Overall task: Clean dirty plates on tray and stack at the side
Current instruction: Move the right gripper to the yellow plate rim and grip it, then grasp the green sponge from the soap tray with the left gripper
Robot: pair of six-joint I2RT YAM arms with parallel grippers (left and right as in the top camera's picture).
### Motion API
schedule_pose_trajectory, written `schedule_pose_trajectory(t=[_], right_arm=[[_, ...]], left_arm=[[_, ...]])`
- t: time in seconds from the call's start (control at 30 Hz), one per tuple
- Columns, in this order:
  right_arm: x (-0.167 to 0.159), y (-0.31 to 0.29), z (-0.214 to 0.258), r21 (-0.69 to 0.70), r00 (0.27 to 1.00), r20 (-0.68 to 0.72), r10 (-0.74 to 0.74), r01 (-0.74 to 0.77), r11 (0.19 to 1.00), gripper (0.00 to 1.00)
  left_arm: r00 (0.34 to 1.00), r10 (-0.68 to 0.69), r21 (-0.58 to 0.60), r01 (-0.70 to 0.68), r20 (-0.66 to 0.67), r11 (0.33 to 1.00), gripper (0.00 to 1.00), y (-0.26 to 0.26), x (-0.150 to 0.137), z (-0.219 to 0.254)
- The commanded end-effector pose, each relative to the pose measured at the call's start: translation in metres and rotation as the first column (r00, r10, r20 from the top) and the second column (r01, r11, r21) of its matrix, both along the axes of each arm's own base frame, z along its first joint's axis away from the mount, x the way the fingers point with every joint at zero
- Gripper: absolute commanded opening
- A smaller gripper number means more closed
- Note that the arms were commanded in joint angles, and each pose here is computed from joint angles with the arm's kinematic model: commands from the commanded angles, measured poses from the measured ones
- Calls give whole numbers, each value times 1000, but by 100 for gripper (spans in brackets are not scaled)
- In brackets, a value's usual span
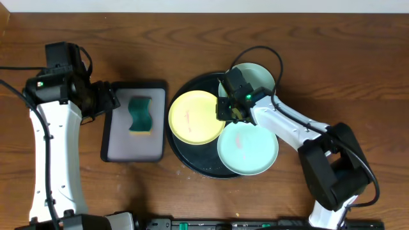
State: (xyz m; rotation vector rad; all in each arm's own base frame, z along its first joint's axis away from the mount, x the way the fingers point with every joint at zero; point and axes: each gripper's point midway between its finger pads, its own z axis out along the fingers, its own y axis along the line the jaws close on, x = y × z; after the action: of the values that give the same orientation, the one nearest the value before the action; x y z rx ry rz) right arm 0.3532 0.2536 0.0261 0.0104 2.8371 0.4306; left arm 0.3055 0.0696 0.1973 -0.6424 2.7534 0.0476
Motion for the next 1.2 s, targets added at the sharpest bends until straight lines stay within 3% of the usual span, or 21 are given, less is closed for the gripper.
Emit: schedule_pose_trajectory(t=[0.0,0.17,0.33,0.63,0.83,1.17], right_arm=[[1,4,-7,-18,1000,-1,-1,1,1000,29],[-2,4,-17,-32,1000,-22,1,-2,999,23],[1,4,-22,-38,1000,-19,-9,9,999,1],[1,4,-25,-43,1000,-18,-7,6,999,1],[-1,3,-25,-48,1000,-24,-7,6,999,1],[-2,3,-26,-53,1000,-29,-3,2,999,1]], left_arm=[[1000,13,-2,-13,-5,1000,79,2,2,0],[1000,13,-3,-13,-12,1000,79,2,2,-2],[1000,12,-3,-12,-8,1000,79,2,4,-6],[997,-5,-23,3,-81,1000,75,1,6,-43],[977,-172,-141,154,-127,978,66,-19,19,-75],[952,-223,-232,173,-211,957,63,-30,28,-123]])
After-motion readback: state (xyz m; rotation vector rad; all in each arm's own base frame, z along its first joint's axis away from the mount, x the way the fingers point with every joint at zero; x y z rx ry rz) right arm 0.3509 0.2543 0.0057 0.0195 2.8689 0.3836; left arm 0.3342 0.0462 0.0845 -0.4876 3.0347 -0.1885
